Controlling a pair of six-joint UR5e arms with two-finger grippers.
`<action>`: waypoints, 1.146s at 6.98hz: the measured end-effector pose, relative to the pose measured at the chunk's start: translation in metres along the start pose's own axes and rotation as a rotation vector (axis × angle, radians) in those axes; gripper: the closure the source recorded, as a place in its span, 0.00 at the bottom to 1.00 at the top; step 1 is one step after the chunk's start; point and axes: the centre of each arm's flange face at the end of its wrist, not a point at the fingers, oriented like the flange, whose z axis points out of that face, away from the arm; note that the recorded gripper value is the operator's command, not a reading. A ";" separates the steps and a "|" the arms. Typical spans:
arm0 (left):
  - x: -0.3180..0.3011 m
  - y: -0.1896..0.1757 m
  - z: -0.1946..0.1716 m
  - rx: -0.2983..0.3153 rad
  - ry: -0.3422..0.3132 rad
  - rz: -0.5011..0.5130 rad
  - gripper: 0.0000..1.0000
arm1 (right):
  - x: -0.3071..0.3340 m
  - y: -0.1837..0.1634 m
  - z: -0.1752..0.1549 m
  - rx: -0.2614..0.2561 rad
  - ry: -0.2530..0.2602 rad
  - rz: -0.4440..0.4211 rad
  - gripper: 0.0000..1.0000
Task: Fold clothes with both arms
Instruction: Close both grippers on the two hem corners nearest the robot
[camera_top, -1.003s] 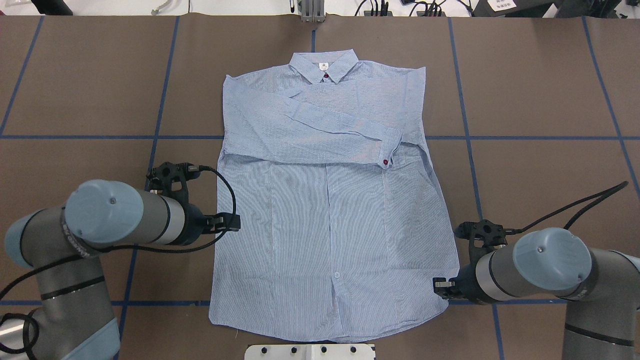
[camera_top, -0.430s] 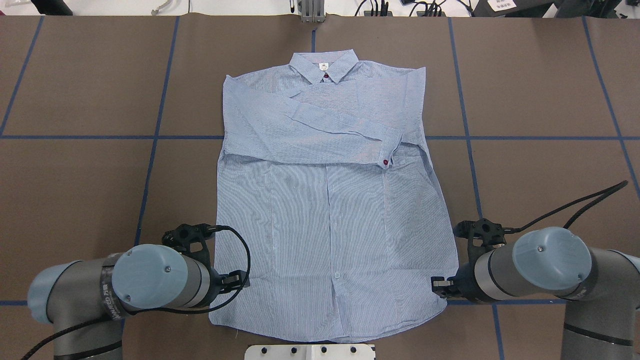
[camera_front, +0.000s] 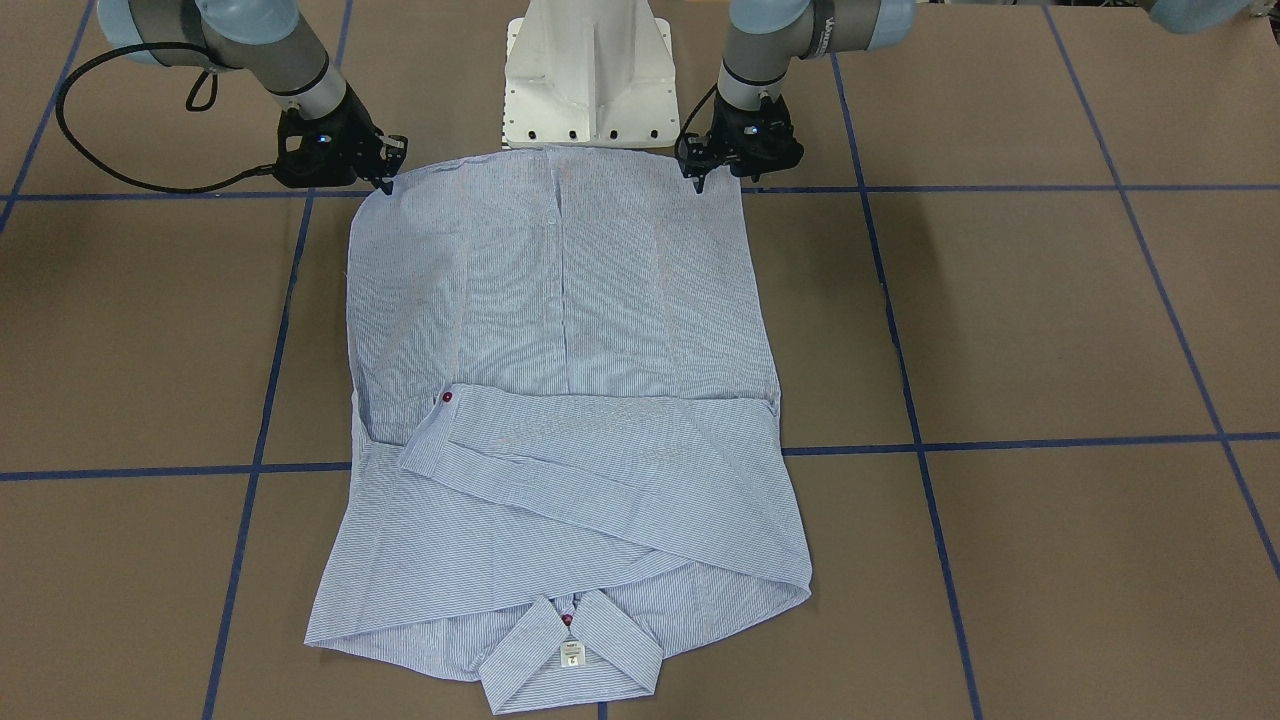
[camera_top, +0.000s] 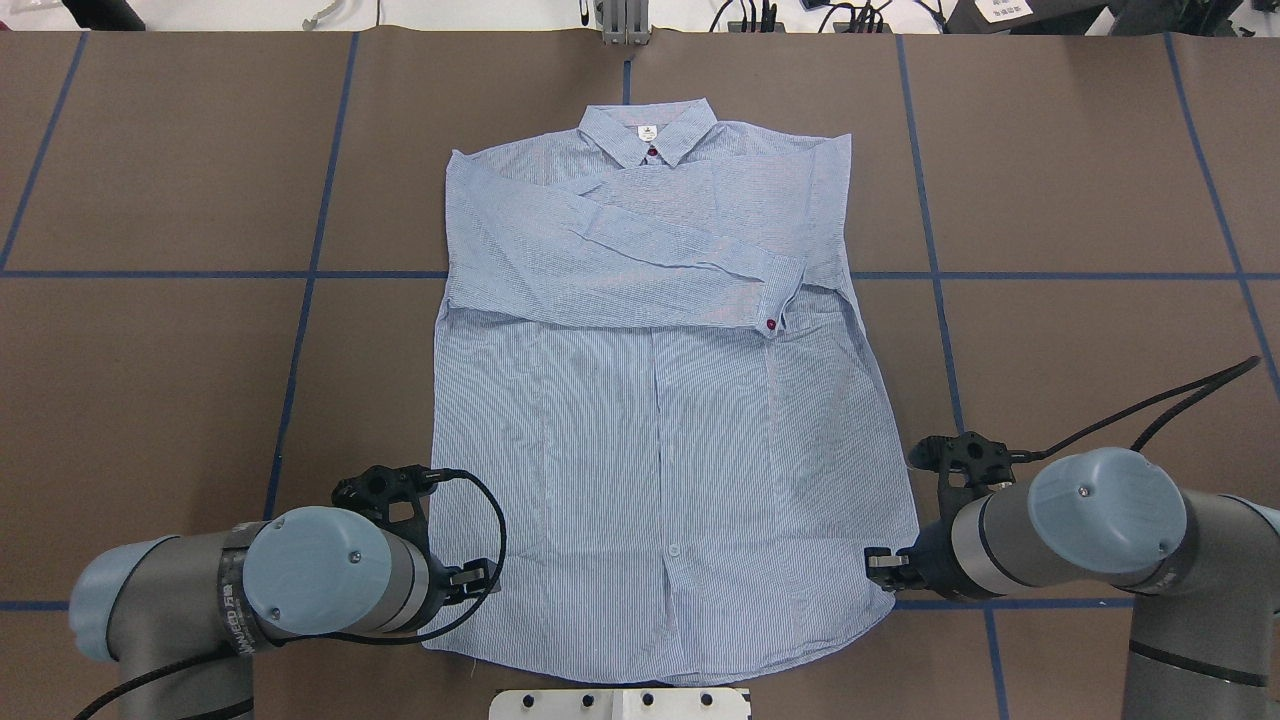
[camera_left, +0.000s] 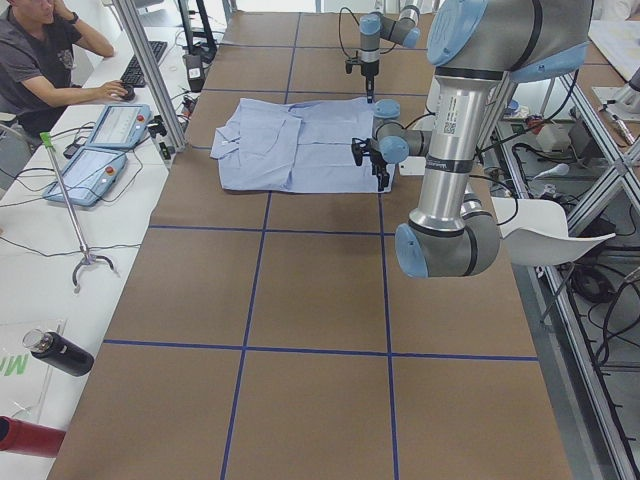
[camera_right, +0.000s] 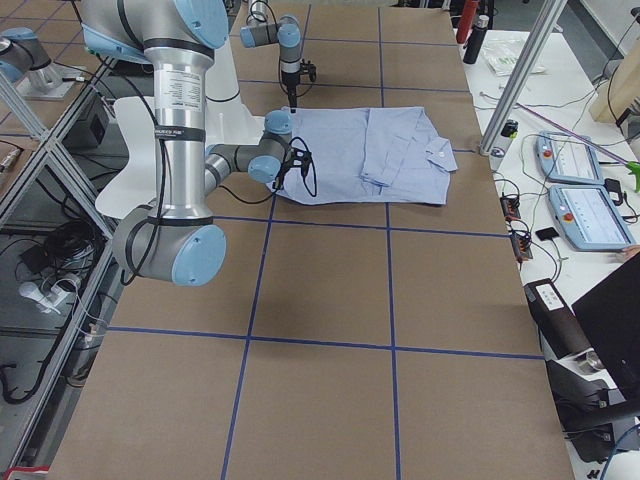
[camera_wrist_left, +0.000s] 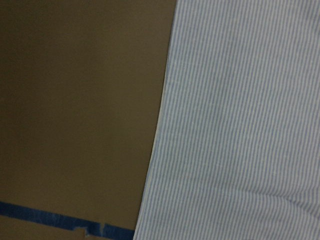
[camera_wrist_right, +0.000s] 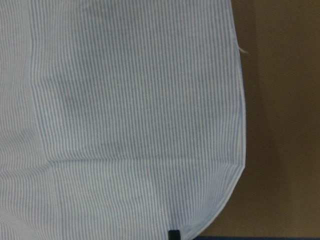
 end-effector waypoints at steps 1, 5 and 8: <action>-0.002 0.000 0.001 0.000 -0.004 0.003 0.14 | 0.000 -0.001 -0.001 0.000 -0.002 0.001 1.00; -0.005 0.003 0.008 -0.003 -0.019 0.005 0.21 | 0.000 -0.002 -0.001 0.000 -0.003 0.002 1.00; -0.006 0.013 0.018 -0.016 -0.036 0.013 0.39 | -0.001 -0.002 -0.002 0.000 -0.004 0.002 1.00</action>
